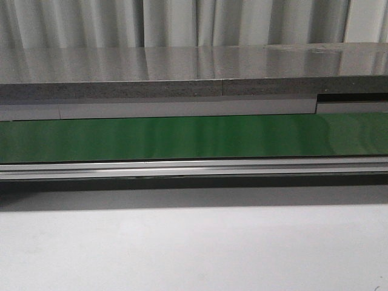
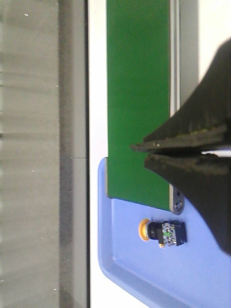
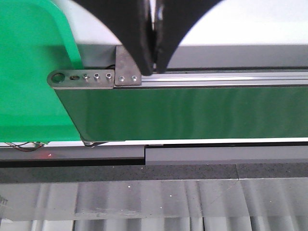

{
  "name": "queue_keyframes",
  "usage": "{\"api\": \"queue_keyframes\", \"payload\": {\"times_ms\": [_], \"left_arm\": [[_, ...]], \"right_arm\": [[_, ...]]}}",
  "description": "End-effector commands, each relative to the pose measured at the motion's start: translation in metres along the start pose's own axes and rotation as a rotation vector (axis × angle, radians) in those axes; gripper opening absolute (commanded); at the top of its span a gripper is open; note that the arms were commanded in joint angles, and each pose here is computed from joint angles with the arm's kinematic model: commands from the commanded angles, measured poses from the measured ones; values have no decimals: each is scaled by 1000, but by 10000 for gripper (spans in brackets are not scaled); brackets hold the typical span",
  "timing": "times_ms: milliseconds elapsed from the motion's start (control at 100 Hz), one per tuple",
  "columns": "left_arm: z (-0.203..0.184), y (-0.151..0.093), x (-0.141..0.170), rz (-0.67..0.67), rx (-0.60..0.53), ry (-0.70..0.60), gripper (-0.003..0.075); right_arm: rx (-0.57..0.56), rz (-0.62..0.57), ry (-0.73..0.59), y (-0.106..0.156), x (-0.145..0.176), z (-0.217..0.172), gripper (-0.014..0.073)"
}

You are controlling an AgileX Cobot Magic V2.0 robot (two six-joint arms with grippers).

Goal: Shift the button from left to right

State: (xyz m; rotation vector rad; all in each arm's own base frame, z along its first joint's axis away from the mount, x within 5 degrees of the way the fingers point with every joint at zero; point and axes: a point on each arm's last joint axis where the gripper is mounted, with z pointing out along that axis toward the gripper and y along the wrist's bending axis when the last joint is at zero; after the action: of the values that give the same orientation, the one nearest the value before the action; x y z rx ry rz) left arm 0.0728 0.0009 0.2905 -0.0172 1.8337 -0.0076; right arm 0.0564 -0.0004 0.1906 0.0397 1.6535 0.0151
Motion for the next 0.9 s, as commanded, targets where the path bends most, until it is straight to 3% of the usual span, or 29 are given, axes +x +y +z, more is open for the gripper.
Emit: {"api": "queue_keyframes", "payload": {"times_ms": [0,350,890], "left_arm": [[5,-2,-31,-11,7,31,-20],[44,-6,-80,-42,12,190,-20],[74,-9,-74,-61,17,311,-19]], "right_arm": [[3,-10,-116,0,-13,-3,-68],[3,-10,-116,0,-13,-3,-68],[3,-10,-116,0,-13,-3,-68]]}}
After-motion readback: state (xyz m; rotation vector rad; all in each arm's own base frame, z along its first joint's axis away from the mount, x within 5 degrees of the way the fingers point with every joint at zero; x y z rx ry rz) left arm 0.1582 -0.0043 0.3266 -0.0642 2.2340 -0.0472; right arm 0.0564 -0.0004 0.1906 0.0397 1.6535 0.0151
